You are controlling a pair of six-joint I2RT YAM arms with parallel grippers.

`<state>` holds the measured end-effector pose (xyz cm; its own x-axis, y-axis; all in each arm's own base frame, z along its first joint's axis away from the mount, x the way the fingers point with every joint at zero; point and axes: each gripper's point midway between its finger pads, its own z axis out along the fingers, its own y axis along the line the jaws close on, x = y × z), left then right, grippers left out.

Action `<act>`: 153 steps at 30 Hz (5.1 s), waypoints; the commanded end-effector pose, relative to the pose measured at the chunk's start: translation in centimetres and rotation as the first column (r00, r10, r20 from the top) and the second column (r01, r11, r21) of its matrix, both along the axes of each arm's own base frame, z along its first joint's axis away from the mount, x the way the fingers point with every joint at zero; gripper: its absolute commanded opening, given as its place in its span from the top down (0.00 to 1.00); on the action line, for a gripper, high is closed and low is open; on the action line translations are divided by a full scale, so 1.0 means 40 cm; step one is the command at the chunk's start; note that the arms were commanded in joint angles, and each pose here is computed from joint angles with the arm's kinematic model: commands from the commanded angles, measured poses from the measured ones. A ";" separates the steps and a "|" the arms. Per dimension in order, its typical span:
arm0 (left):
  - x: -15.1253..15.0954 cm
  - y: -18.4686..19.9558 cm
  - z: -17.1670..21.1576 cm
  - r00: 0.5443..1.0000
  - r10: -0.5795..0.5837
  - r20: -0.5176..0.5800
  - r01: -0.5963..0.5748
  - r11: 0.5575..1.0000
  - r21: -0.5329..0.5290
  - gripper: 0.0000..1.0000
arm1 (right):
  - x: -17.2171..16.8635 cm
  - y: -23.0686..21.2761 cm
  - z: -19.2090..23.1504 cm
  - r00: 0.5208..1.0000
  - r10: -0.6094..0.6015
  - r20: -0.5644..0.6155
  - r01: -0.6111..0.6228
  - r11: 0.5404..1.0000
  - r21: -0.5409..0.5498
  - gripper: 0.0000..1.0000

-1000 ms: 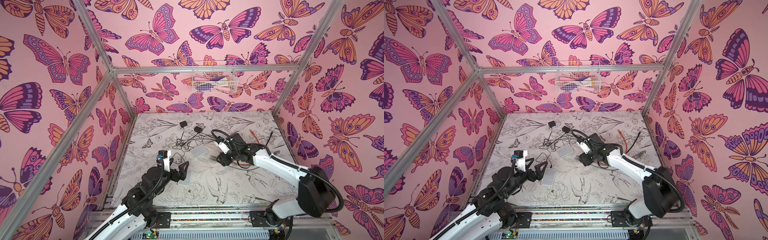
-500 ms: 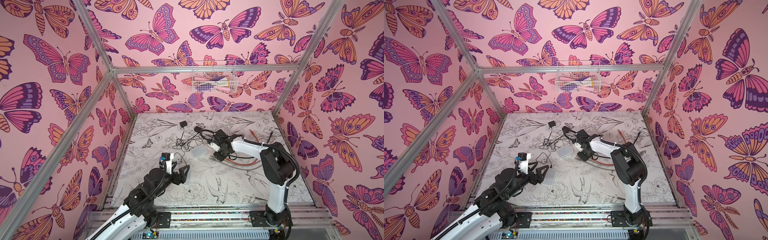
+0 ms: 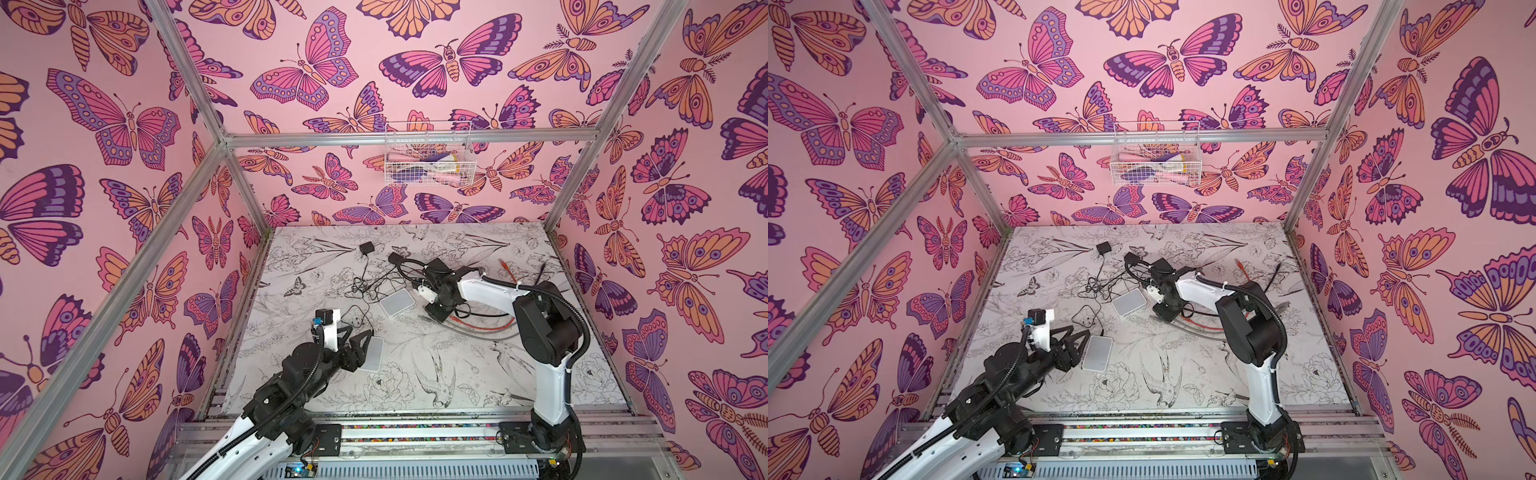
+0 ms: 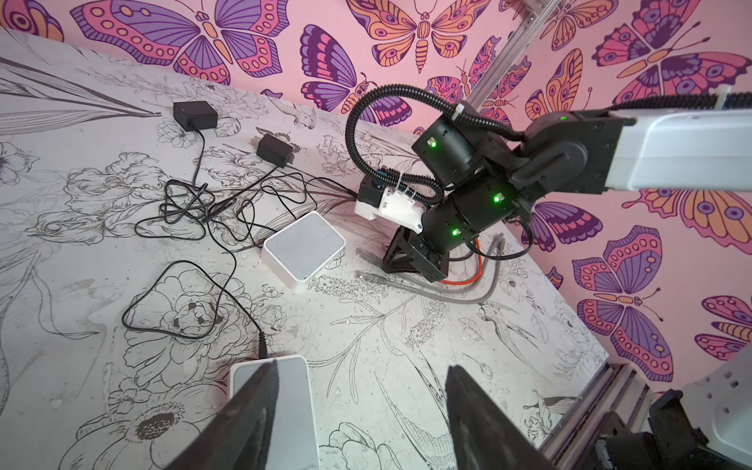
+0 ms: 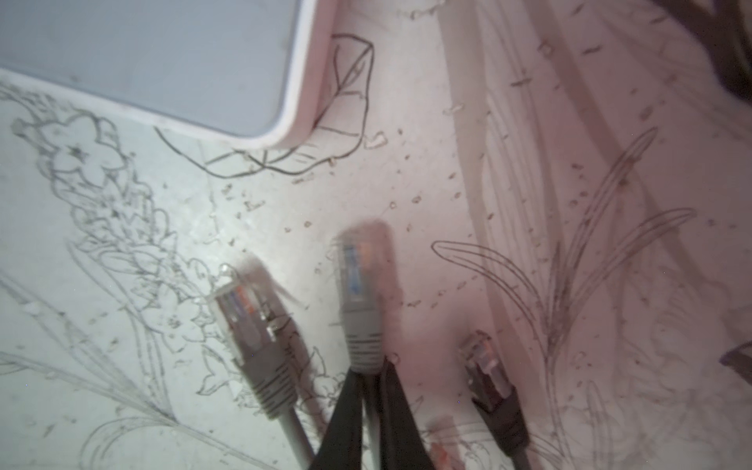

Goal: Insert the plug into the switch port

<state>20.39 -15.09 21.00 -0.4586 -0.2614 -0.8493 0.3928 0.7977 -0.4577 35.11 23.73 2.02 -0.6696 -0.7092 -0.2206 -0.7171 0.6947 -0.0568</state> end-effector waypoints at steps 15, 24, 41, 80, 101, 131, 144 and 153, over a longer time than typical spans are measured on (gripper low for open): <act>-0.042 -0.045 0.060 0.975 -0.128 0.183 0.157 0.975 -0.157 0.43 | -0.095 -0.025 0.539 0.776 -0.120 0.619 -0.208 0.878 0.431 1.00; -0.061 -0.172 0.118 0.891 -0.346 0.294 0.418 0.878 -0.233 0.41 | -0.324 0.001 0.495 0.901 -0.019 0.433 -0.294 0.708 0.642 1.00; -0.016 -0.301 0.094 0.835 -0.494 0.241 0.549 0.766 -0.335 0.36 | -0.417 0.097 0.400 0.946 0.121 0.300 -0.301 0.668 0.681 1.00; 0.034 -0.330 -0.063 0.893 -0.449 -0.005 0.428 0.854 -0.294 0.84 | -0.382 0.175 0.359 0.884 0.119 0.453 -0.366 0.779 0.510 1.00; 0.059 -0.307 -0.061 0.929 -0.369 -0.036 0.343 0.893 -0.291 1.00 | -0.388 0.145 0.385 0.852 0.120 0.509 -0.390 0.795 0.465 0.68; 0.060 -0.283 -0.085 0.943 -0.325 -0.069 0.290 0.906 -0.308 1.00 | -0.345 0.228 0.337 0.858 0.166 0.486 -0.406 0.798 0.445 0.92; 0.072 -0.251 -0.117 0.957 -0.265 -0.121 0.224 0.935 -0.274 0.51 | -0.347 0.211 0.347 0.857 0.161 0.489 -0.399 0.809 0.433 1.00; 0.079 0.031 -0.302 0.893 0.235 -0.384 -0.234 0.971 0.048 0.39 | -0.370 0.164 0.312 0.878 0.265 0.399 -0.398 0.867 0.300 1.00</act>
